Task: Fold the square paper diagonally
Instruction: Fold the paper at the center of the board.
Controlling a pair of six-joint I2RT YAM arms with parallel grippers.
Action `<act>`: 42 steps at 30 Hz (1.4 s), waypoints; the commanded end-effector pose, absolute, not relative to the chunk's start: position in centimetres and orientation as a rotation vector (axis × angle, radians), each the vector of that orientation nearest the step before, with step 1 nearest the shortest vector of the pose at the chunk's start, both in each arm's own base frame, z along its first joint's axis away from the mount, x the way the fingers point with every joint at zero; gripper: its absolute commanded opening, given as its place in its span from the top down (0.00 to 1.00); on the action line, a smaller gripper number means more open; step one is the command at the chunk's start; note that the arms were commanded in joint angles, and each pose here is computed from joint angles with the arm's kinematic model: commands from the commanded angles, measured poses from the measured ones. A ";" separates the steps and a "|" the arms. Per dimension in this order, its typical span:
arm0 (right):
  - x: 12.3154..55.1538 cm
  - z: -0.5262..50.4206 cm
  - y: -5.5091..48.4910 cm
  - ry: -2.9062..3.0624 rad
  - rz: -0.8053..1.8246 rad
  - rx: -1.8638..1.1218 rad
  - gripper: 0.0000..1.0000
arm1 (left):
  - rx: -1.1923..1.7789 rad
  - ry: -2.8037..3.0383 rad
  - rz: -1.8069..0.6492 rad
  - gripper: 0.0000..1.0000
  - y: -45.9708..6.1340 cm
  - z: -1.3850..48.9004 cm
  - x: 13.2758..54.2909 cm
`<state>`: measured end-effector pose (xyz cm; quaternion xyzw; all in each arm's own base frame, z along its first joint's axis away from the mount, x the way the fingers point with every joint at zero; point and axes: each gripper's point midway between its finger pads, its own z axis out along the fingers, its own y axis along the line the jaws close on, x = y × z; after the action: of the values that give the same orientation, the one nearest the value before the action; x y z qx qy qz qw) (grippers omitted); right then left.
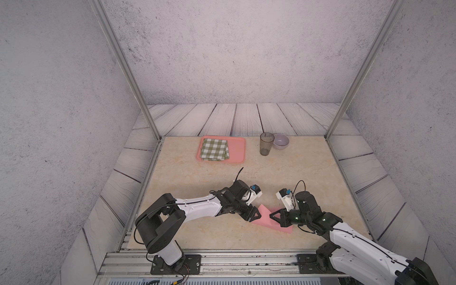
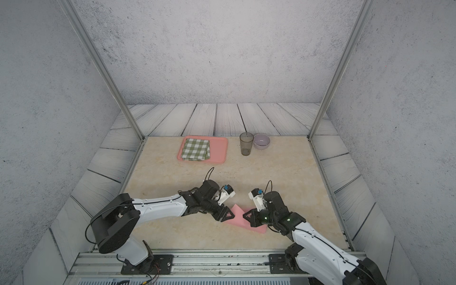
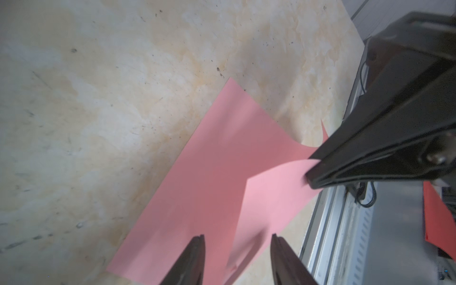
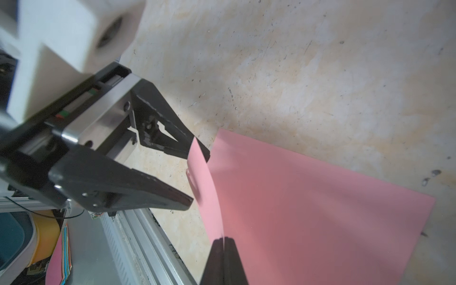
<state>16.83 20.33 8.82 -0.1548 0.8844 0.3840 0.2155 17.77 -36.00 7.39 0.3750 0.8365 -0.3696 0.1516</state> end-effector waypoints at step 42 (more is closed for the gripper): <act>20.3 10.9 18.5 2.597 0.782 -0.300 0.68 | 1.324 2.402 -0.853 0.95 -35.5 6.1 12.0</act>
<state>20.32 17.80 9.66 -0.0813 0.9407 0.2633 0.1979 11.25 -35.22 6.89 0.4647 0.8223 -0.3028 0.1270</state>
